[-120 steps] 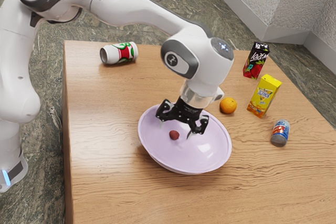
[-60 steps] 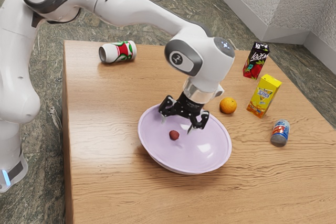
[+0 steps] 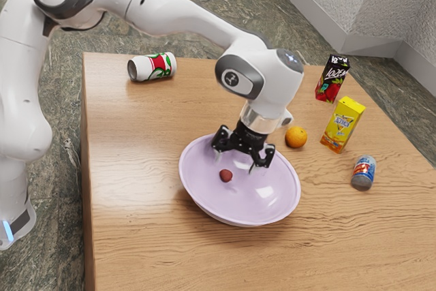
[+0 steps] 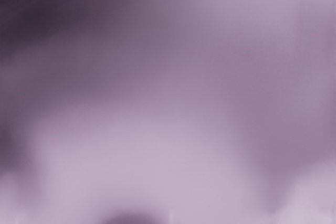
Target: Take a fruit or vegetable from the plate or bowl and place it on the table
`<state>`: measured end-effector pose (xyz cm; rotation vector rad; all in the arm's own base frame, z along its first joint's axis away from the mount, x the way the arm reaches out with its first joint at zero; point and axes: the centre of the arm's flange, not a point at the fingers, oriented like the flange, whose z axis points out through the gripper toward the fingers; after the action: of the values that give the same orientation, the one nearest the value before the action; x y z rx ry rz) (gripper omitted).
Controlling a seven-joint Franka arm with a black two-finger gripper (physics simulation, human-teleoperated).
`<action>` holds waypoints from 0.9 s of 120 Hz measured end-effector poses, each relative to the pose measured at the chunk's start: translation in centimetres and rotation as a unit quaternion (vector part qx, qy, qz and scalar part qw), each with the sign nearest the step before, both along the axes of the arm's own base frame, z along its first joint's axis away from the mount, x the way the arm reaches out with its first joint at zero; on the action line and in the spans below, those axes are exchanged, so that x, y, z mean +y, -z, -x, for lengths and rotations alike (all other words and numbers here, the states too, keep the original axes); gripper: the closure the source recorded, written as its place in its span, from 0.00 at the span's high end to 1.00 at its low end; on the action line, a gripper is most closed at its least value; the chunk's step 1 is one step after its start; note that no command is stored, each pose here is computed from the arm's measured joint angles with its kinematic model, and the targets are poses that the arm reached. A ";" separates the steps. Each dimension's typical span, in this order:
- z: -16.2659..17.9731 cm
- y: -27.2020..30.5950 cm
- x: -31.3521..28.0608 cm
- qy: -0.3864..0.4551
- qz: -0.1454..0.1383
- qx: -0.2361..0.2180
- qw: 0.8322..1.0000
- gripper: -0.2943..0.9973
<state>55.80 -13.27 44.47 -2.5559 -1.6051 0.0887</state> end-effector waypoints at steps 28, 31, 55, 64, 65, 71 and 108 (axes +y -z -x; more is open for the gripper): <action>0.4 -0.5 0.9 0.000 0.020 -0.020 1.000 0.76; 0.6 -0.6 1.2 -0.001 0.021 -0.022 1.000 0.76; 0.9 -0.2 1.1 0.000 0.026 -0.025 0.999 0.75; 1.0 -0.2 0.3 0.007 0.028 -0.027 0.999 0.75; 1.1 -0.2 0.2 0.008 0.028 -0.027 0.999 0.75; 1.2 -0.3 -0.6 0.015 0.028 -0.028 0.999 0.75; 0.9 1.6 -0.5 0.013 0.022 -0.017 1.000 0.74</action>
<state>54.86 -13.76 42.92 -2.6256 -1.5980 0.0791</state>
